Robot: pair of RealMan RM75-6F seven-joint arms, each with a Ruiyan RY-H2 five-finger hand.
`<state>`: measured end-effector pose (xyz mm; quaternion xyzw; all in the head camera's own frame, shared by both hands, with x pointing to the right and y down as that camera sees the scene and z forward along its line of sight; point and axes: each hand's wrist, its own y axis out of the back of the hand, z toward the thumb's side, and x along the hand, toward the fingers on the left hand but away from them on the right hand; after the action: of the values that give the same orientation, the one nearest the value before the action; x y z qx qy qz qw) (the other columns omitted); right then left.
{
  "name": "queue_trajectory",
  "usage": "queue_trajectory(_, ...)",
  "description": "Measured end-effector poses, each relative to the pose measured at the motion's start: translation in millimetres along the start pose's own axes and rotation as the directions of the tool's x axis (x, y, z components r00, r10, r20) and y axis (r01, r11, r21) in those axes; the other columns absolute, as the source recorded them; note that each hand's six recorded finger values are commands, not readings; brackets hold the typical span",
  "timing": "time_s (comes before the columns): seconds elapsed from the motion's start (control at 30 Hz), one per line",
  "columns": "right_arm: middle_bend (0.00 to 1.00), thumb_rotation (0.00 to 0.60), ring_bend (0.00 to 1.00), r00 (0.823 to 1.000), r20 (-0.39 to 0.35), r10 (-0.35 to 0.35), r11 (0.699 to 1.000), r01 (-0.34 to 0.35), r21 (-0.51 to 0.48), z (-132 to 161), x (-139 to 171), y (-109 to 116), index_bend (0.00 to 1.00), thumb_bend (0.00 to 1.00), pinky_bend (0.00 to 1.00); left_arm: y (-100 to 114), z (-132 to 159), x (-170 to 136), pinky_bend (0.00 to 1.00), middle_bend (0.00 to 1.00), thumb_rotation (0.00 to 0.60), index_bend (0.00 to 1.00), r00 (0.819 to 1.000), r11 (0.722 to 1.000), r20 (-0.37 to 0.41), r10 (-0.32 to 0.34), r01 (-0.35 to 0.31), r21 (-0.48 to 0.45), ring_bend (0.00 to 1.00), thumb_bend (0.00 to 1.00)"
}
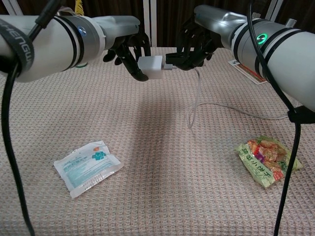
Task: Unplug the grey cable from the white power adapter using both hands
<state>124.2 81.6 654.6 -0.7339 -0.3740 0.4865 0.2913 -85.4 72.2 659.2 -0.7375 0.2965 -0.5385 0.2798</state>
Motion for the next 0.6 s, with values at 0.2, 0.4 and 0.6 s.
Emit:
queue_trajectory(0.2, 0.46, 0.6, 0.37, 1.0, 0.01, 0.008, 1.0, -0.008, -0.016, 4.0, -5.0, -7.3, 0.54, 0.3, 0.5, 0.7, 5.2, 0.9, 0.84, 0.58, 0.573, 0.58, 1.0, 1.0, 0.002, 0.009, -0.009, 0.001, 0.76, 0.3)
queue_trajectory(0.4, 0.47, 0.6, 0.37, 0.999, 0.014, 0.029, 0.999, -0.028, -0.045, 4.1, -7.8, -11.6, 0.55, 0.31, 0.5, 3.1, 8.0, 0.7, 0.84, 0.58, 0.572, 0.58, 1.0, 1.0, 0.01, 0.012, -0.012, -0.004, 0.76, 0.3)
queue_trajectory(0.6, 0.48, 0.6, 0.39, 0.999, 0.01, 0.03, 0.998, -0.03, -0.059, 3.8, -9.3, -12.6, 0.57, 0.32, 0.5, 3.8, 9.9, 0.6, 0.84, 0.58, 0.575, 0.58, 1.0, 1.0, 0.016, 0.014, -0.014, -0.005, 0.76, 0.3)
